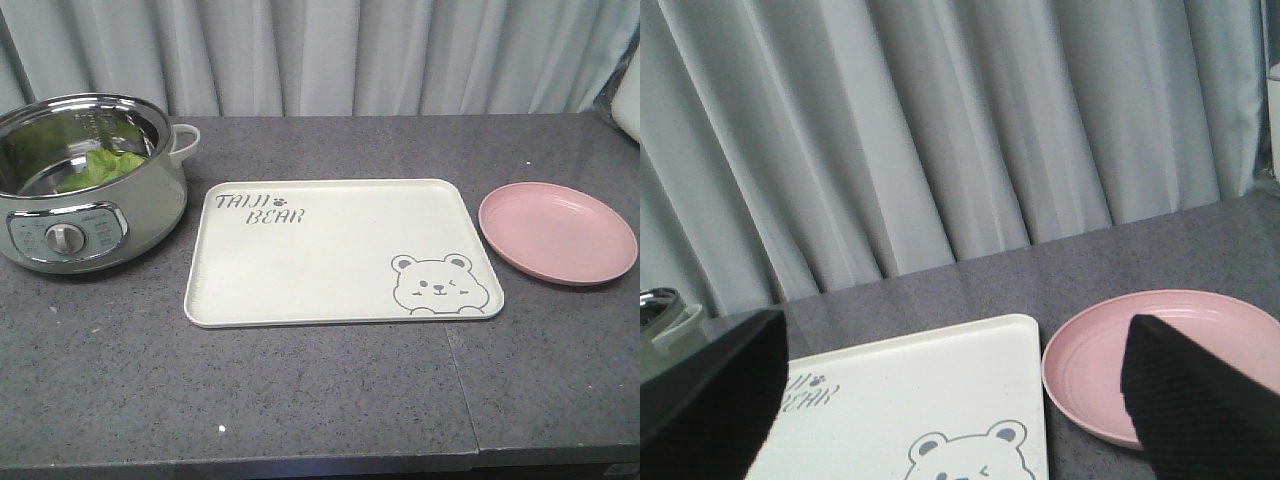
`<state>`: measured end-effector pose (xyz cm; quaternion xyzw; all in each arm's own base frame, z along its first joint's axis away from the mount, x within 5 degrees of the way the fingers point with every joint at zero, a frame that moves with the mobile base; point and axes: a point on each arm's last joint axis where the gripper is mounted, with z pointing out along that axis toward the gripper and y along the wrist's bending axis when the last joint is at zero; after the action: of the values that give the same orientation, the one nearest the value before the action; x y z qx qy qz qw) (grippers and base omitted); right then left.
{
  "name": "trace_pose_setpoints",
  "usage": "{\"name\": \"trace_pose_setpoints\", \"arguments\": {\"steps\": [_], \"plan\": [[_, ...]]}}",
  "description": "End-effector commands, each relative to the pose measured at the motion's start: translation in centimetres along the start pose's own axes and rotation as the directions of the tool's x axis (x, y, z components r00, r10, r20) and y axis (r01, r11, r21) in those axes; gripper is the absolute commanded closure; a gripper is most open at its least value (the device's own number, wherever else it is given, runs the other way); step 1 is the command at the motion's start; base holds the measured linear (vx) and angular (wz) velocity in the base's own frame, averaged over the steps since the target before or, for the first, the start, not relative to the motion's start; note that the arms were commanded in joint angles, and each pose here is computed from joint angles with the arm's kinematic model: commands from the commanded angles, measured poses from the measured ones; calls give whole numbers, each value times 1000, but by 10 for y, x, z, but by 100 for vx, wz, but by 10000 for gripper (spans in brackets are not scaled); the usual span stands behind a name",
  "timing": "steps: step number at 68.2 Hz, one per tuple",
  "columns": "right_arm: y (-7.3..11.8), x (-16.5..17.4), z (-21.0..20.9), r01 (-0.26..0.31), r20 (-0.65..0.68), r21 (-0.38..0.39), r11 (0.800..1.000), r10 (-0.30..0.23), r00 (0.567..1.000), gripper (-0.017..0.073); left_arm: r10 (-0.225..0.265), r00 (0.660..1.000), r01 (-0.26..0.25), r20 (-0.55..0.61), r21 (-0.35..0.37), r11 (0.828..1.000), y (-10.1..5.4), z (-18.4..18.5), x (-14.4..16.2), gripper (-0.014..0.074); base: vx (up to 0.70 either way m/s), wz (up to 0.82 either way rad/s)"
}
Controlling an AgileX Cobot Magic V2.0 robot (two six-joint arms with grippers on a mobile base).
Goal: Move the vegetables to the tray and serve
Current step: 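Lower the left gripper into the pot and grasp a lettuce leaf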
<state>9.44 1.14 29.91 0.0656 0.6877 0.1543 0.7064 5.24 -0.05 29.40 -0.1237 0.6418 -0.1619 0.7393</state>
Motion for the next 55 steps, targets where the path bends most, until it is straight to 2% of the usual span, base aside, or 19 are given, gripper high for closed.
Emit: {"name": "trace_pose_setpoints", "arguments": {"steps": [1, 8, 15, 17, 24, 30, 36, 42, 47, 48, 49, 55], "plan": [[4, -16, 5, -20, 96, -25, 999, 23, 995, -109, -55, 997, 53, 58, 45, 998, -8, 2, -15, 58, 0, 0], [3, -12, 13, -24, 55, -11, 1000, 24, 998, -78, -63, 998, 63, 22, 25, 998, -11, 10, -21, 42, 0, 0], [3, -12, 18, -22, 33, -3, 1000, 22, 999, -48, -45, 999, 45, -17, 3, 999, -17, 28, -37, 55, 0, 0], [3, -13, 20, -17, 24, -1, 1000, 17, 1000, -41, -27, 999, 27, -39, -10, 1000, -20, 35, -43, 60, 0, 0], [8, -25, 27, 37, -26, 11, 999, -37, 999, -31, 90, 985, -99, -148, -55, 994, -28, 68, -65, 77, 0, 0], [11, -36, 35, 94, -80, 22, 995, -92, 993, -31, 170, 954, -194, -245, -76, 978, -37, 104, -85, 89, 0, 0], [12, -41, 42, 105, -147, 36, 994, -99, 984, -31, 218, 921, -258, -322, -86, 962, -45, 143, -106, 91, 0, 0], [12, -39, 48, 107, -196, 47, 993, -96, 976, -31, 232, 893, -290, -387, -99, 952, -51, 180, -121, 91, 0, 0], [10, -35, 49, 109, -235, 55, 993, -93, 968, -31, 246, 847, -330, -470, -104, 938, -53, 213, -126, 91, 0, 0], [10, -34, 49, 109, -241, 57, 992, -92, 966, -31, 249, 847, -333, -470, -104, 937, -55, 218, -131, 91, 0, 0], [10, -34, 49, 109, -248, 58, 992, -92, 964, -31, 248, 830, -343, -500, -105, 934, -53, 226, -128, 91, 0, 0], [9, -31, 49, 112, -278, 65, 992, -90, 956, -31, 249, 785, -367, -567, -103, 925, -55, 259, -131, 91, 0, 0]]}}
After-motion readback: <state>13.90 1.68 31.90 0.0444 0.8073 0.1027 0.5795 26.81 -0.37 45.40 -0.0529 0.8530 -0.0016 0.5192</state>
